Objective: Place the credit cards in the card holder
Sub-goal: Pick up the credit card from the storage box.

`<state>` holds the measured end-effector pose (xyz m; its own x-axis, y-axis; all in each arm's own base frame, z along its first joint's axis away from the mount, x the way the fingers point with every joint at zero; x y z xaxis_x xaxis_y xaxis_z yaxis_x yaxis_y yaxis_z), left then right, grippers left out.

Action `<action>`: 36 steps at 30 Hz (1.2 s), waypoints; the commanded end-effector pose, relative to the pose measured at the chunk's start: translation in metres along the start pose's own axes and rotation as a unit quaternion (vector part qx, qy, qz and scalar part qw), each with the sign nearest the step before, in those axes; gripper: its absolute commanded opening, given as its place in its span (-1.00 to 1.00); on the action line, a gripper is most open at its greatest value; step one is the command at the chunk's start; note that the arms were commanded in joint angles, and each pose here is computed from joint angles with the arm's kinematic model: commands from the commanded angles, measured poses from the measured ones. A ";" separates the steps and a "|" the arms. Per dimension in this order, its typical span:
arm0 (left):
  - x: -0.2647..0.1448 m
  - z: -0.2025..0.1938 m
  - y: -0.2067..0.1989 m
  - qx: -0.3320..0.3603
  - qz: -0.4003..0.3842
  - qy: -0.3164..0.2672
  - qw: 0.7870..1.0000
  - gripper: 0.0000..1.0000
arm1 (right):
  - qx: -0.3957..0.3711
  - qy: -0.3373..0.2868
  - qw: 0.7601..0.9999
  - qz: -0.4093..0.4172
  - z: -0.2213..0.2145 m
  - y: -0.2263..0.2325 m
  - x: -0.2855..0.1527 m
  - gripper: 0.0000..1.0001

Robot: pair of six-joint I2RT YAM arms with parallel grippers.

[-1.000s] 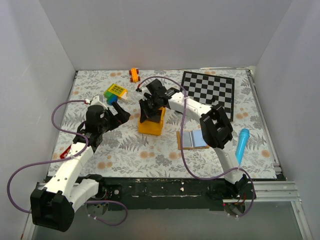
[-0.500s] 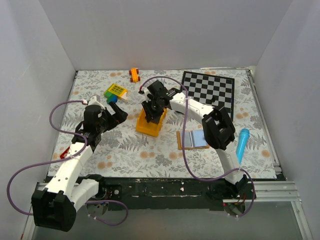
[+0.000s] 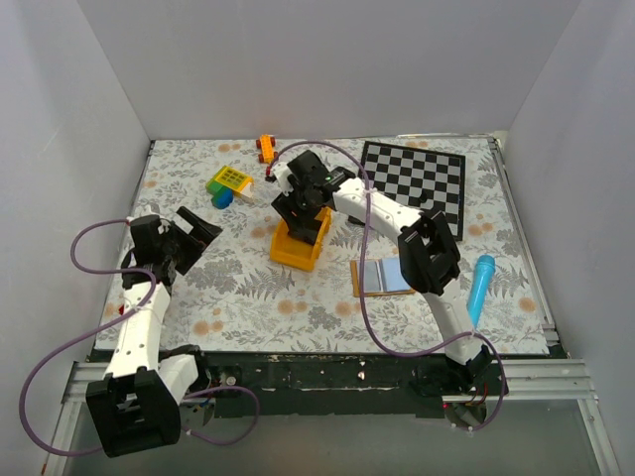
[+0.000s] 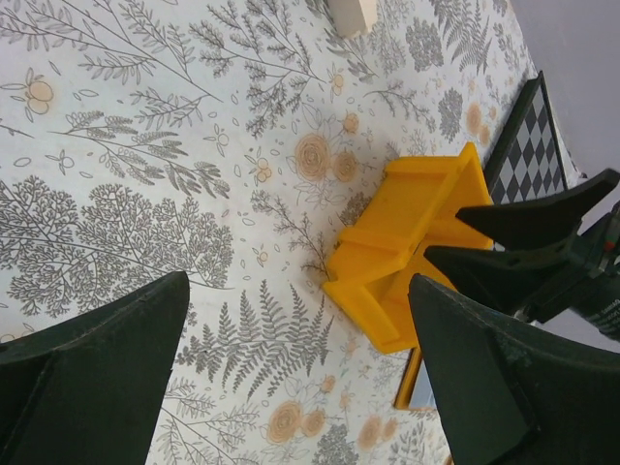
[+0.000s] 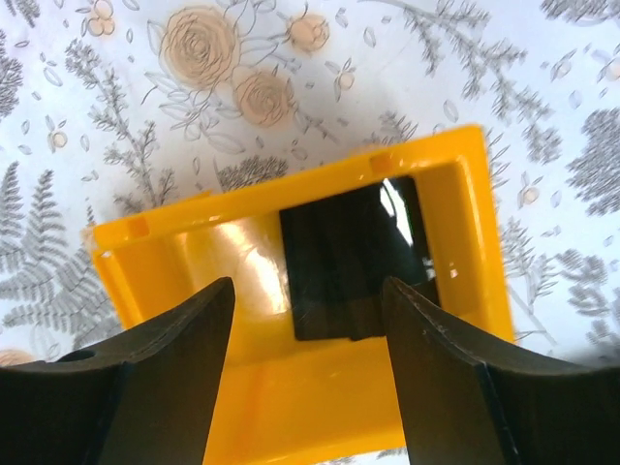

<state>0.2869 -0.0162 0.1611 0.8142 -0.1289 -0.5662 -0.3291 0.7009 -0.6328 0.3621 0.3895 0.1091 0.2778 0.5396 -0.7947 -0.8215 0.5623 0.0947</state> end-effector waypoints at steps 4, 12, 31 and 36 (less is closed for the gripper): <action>-0.004 -0.004 -0.011 0.006 -0.037 0.017 0.999 0.96 | -0.117 0.026 0.992 -0.044 0.003 -0.009 0.017 0.48; -0.003 -0.004 -0.008 0.010 -0.034 0.014 0.999 0.96 | -0.117 0.034 0.992 -0.039 -0.011 -0.006 0.027 0.58; -0.003 -0.004 -0.013 0.010 -0.048 0.019 0.999 0.96 | -0.135 0.079 0.985 -0.068 -0.028 -0.023 0.053 0.58; -0.004 -0.005 -0.013 0.011 -0.051 0.020 0.998 0.96 | -0.139 0.087 0.983 -0.085 -0.031 -0.030 0.054 0.57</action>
<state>0.2837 -0.0284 0.1631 0.8078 -0.2176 -0.5479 -0.2693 0.6906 -0.6713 0.3803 0.3874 0.0540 0.3353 0.3702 -0.8663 -0.8871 0.4336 -0.1581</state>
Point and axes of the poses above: each gripper's point midway between its finger pads, its own x axis out along the fingers, its own y axis along the line the jaws close on, z = x × y, the point moved 2 cm from there along -x, back along the fingers, and after that the axes turned 2 degrees about x, right-handed, at the moved point
